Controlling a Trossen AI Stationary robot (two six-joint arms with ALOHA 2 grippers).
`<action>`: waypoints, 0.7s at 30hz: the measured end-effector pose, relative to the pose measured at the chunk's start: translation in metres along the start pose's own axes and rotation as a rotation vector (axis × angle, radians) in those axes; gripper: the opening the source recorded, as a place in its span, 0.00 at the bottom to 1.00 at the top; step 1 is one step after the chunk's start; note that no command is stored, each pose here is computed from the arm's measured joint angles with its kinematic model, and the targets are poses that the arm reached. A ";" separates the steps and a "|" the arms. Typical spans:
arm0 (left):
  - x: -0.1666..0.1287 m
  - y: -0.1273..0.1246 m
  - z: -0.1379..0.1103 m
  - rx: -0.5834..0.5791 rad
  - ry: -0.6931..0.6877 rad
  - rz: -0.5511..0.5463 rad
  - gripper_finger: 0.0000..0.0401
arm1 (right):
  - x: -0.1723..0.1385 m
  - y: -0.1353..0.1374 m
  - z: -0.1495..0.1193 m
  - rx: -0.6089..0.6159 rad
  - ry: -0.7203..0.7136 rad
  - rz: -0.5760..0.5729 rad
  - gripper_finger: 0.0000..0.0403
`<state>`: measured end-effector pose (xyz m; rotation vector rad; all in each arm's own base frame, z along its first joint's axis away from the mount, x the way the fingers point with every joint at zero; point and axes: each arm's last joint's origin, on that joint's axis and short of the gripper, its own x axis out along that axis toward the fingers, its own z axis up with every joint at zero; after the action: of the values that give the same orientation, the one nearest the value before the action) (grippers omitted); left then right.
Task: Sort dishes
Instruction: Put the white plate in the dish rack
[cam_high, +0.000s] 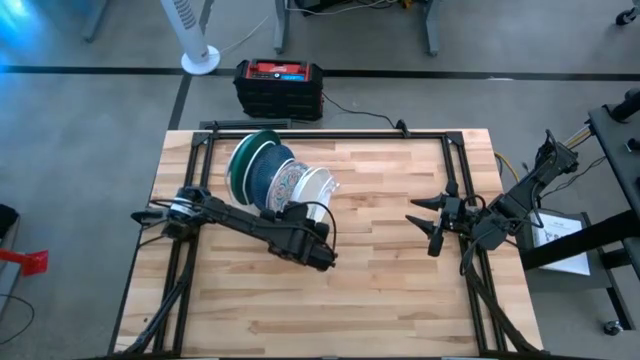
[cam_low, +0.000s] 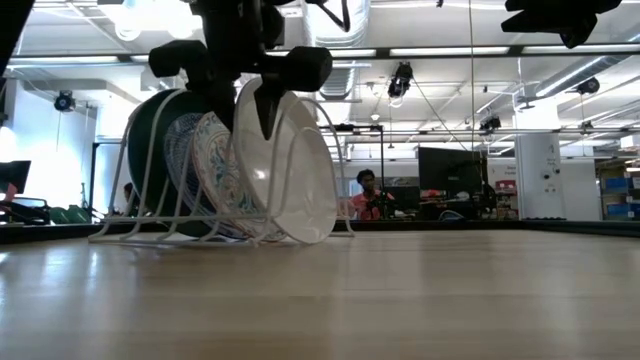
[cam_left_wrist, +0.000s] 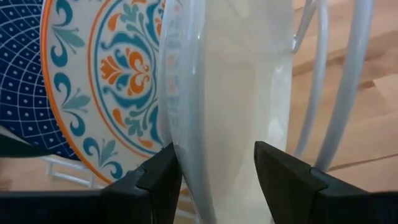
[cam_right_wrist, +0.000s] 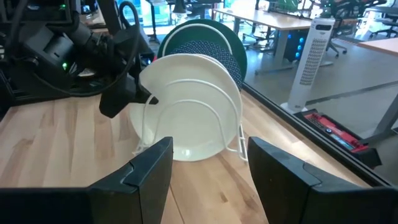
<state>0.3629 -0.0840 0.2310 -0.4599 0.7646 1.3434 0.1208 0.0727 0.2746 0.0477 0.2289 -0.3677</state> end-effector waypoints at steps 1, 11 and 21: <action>-0.001 0.000 0.001 0.000 0.008 0.002 0.47 | 0.000 0.000 0.000 0.000 0.000 0.000 0.49; -0.005 0.000 0.007 0.019 0.090 0.015 0.47 | 0.000 0.000 0.000 -0.001 0.000 0.000 0.49; -0.007 0.001 0.010 0.071 0.164 0.020 0.47 | 0.000 0.000 0.000 0.000 0.000 0.000 0.49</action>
<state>0.3637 -0.0819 0.2425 -0.5115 0.9518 1.3038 0.1208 0.0727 0.2745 0.0474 0.2294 -0.3674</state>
